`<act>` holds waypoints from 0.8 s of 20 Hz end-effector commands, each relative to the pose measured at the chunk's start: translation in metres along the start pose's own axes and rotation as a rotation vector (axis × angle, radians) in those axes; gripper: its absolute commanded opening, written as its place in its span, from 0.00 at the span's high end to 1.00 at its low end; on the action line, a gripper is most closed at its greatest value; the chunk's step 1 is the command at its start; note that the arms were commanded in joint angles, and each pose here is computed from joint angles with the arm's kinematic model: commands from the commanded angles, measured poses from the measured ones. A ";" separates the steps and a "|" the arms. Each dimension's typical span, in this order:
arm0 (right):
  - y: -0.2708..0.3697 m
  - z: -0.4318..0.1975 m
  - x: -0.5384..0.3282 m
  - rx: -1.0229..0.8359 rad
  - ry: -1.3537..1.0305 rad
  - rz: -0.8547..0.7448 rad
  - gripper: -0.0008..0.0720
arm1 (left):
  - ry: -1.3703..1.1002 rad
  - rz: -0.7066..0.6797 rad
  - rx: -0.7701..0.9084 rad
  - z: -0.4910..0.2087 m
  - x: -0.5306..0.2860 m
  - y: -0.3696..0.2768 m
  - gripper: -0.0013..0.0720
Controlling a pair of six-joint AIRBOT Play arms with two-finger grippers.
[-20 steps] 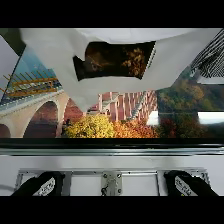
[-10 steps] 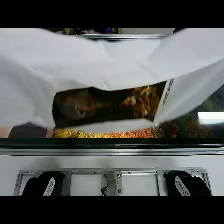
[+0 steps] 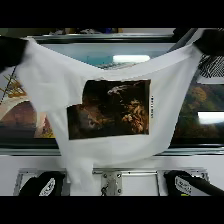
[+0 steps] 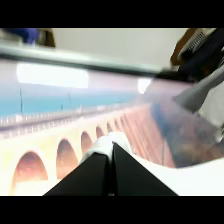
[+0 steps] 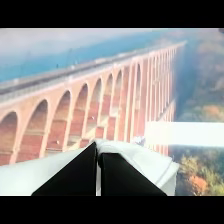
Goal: Fold the clothes and pants, and hang the long-sleeved shirts on hangers.
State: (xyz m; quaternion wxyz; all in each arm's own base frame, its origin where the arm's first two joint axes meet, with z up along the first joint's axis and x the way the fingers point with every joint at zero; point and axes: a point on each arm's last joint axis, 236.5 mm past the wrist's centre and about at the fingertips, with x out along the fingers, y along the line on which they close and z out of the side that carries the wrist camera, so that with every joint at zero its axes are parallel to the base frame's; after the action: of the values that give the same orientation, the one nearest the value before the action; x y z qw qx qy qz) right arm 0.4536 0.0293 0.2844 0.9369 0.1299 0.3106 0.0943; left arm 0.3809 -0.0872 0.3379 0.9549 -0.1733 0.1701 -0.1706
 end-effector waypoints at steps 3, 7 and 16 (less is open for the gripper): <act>-0.091 -0.075 0.149 0.036 0.273 -0.135 0.98 | 0.291 -0.002 0.054 -0.110 0.172 0.047 0.97; -0.110 -0.083 0.179 0.077 0.261 -0.169 0.83 | 0.409 -0.022 0.057 -0.156 0.253 0.061 0.97; -0.074 -0.029 0.079 0.015 0.127 -0.141 0.03 | 0.597 0.154 -0.212 -0.145 0.182 0.191 0.07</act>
State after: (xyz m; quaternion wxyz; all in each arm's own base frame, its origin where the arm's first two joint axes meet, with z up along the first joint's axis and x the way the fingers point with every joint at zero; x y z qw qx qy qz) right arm 0.5359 -0.0211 0.1648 0.9143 0.1342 0.3816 0.0180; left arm 0.5660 -0.0783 0.1062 0.8791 -0.1736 0.4162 -0.1546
